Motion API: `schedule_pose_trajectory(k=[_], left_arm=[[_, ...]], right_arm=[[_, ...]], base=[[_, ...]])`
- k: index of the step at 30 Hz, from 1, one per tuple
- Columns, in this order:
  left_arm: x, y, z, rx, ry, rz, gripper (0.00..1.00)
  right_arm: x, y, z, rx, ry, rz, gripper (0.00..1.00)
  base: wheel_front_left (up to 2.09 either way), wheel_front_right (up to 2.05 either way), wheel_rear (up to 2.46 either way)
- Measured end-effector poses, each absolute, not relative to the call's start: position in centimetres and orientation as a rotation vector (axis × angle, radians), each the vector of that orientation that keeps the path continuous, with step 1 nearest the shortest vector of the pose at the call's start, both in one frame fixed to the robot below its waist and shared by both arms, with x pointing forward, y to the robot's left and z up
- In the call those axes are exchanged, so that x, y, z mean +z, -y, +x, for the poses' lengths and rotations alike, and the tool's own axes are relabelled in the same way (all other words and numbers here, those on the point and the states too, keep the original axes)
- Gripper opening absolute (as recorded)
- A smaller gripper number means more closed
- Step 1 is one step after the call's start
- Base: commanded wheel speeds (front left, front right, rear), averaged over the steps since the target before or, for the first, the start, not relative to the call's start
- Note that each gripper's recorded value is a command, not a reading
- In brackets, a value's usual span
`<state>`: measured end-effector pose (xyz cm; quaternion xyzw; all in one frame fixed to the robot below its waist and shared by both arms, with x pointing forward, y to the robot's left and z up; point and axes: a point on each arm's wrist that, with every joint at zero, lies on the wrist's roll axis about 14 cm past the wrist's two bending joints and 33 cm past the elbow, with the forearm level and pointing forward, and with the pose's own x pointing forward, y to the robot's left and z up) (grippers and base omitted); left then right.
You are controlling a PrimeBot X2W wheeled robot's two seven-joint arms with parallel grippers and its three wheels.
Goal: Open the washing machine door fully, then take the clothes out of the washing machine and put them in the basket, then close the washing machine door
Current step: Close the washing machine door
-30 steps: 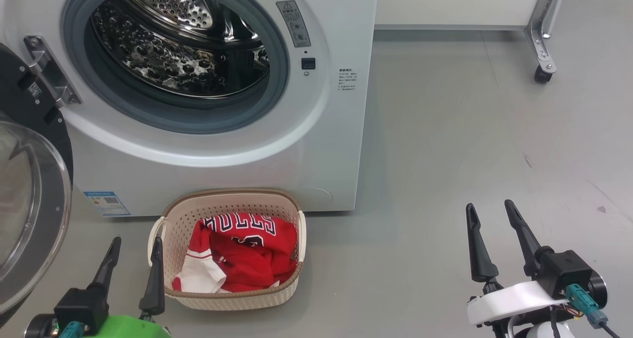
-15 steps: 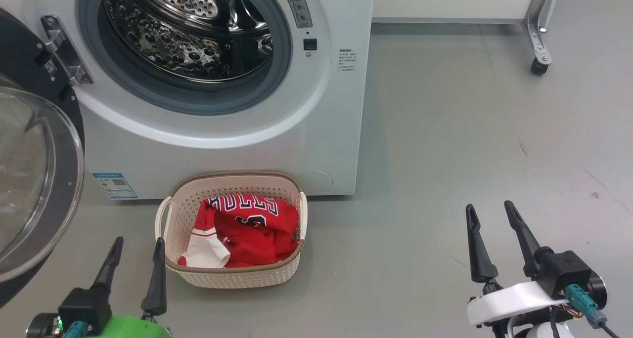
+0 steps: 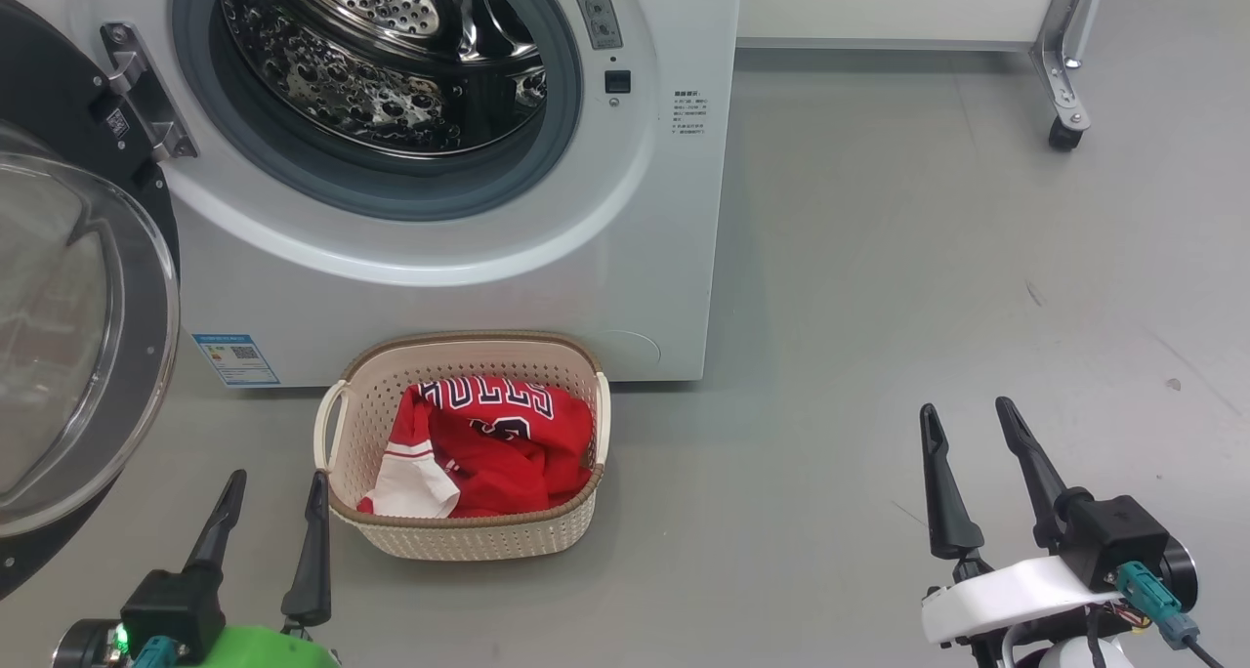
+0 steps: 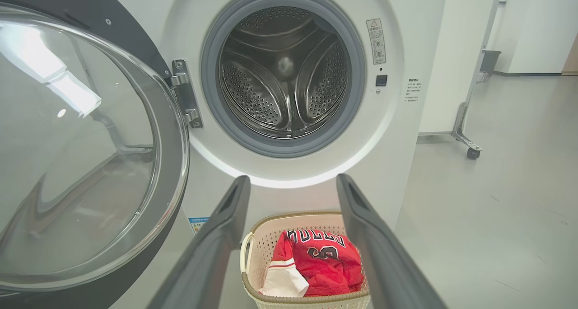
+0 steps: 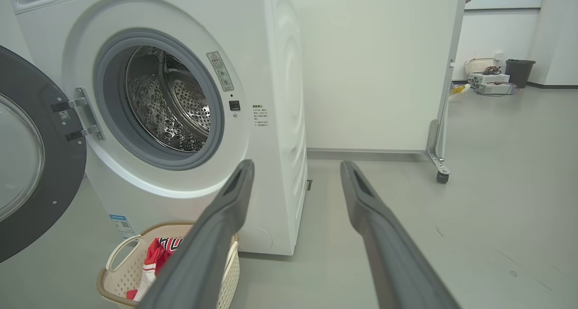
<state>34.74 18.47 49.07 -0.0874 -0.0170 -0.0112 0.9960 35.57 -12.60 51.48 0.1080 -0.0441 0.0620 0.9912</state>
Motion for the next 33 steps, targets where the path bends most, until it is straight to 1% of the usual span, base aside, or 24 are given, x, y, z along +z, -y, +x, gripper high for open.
schedule_pose_trajectory(k=[28,33], left_arm=[[48.56,-17.86,34.67,-0.042,0.017,-0.172,1.00],[48.41,-18.05,34.28,-0.034,0.013,-0.170,1.00]], right_arm=[[51.32,12.82,35.49,0.120,0.084,0.217,1.00],[51.38,12.22,35.82,0.139,0.084,0.219,1.00]], base=[[0.00,0.00,0.00],[0.00,0.00,0.00]])
